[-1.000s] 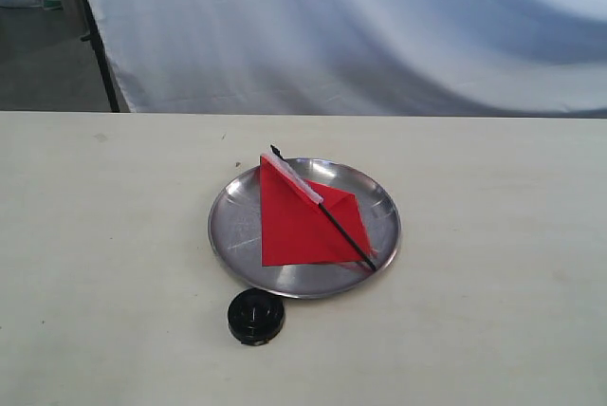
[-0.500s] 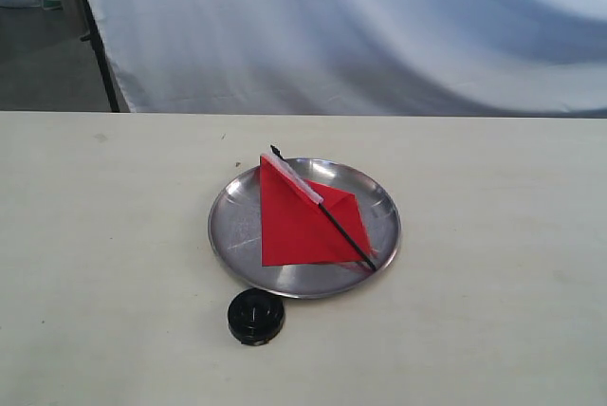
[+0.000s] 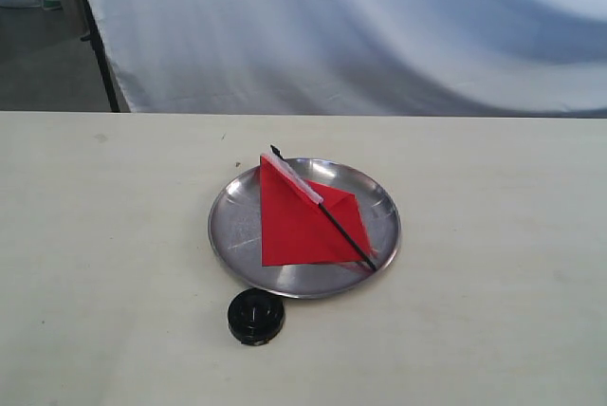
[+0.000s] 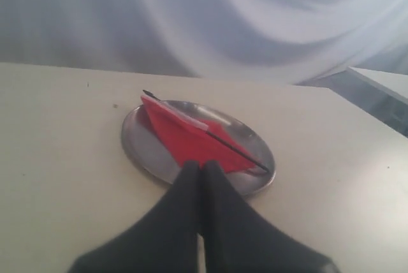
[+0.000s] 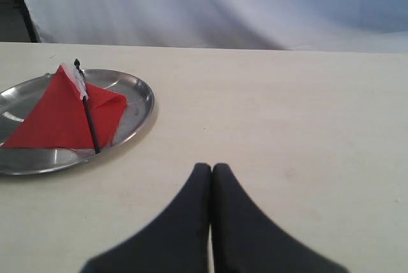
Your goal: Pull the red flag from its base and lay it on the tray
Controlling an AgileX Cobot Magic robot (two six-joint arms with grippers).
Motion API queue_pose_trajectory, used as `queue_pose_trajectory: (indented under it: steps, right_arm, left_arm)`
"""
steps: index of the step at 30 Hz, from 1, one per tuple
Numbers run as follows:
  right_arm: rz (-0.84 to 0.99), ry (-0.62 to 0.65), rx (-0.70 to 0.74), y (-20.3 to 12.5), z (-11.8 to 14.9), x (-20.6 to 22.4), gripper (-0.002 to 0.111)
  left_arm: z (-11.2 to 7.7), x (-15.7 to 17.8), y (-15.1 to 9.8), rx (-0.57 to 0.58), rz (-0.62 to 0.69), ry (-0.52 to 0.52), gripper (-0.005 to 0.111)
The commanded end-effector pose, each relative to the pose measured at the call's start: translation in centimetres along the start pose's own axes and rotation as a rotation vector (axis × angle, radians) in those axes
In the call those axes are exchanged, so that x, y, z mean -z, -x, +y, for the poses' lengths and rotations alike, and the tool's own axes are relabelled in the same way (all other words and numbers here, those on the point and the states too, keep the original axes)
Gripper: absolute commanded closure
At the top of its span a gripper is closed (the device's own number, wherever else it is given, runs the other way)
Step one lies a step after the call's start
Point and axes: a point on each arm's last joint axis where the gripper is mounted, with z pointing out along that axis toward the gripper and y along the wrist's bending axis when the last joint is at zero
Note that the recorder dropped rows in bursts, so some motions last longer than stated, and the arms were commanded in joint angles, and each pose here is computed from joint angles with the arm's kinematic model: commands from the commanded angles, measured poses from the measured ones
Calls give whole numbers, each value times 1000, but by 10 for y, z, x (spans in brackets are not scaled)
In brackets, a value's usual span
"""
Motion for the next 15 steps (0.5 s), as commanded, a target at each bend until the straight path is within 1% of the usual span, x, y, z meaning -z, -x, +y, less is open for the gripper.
queue_pose_trajectory:
  steps: [1,6,9,15]
  right_arm:
    - [-11,2,-4,0,0,0,109]
    - [-11,2,-4,0,0,0,109]
    - [-11,2,-4,0,0,0,109]
    - [-11,2,-4,0,0,0,109]
  left_arm:
    - [0,0,-2,-54,-21,-13,107]
    - [0,0,-2,-166,-15,-14,107]
    - [0,0,-5,-223,14,-11,107]
    - [2,0,-10,-220,76,0,107]
